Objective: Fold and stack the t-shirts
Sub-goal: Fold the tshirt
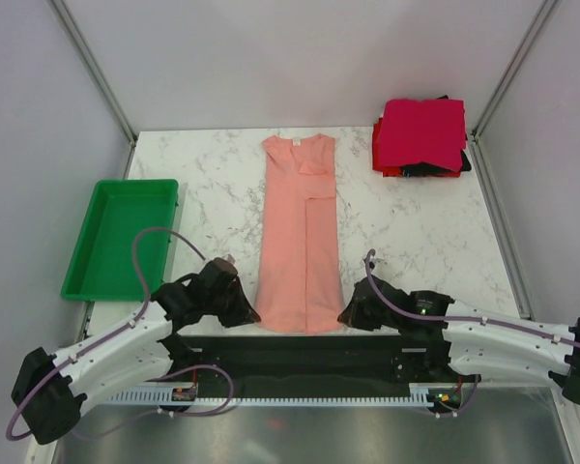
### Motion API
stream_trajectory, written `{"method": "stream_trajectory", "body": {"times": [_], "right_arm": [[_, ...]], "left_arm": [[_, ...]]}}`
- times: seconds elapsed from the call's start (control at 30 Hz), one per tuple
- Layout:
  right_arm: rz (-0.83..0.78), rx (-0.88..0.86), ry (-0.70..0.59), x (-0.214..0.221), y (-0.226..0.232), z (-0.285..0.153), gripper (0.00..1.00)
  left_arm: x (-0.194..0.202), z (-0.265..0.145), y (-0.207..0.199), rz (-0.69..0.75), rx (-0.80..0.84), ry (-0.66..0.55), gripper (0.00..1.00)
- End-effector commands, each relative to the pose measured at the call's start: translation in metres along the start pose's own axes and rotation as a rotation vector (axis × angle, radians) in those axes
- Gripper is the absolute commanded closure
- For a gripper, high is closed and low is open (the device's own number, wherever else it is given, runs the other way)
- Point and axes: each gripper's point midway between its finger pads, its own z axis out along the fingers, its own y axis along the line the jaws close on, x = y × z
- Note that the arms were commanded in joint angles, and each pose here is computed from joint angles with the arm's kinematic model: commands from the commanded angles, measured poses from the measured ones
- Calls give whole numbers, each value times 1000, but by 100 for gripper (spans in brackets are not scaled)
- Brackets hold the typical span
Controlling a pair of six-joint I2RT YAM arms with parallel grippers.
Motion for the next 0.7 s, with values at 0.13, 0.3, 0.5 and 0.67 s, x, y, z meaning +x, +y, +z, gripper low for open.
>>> {"method": "stream_trajectory", "body": {"times": [0.13, 0.3, 0.5, 0.67], "right_arm": [[-94, 96, -209, -93, 39, -27, 100], [-158, 168, -303, -175, 55, -27, 100], [-206, 235, -344, -247, 61, -10, 100], [-190, 233, -351, -286, 59, 10, 100]], "left_arm": [[-72, -44, -59, 90, -59, -238, 98], [-126, -50, -100, 145, -83, -314, 98], [-199, -38, -128, 157, -109, -365, 98], [-243, -12, -128, 145, -150, -337, 98]]}}
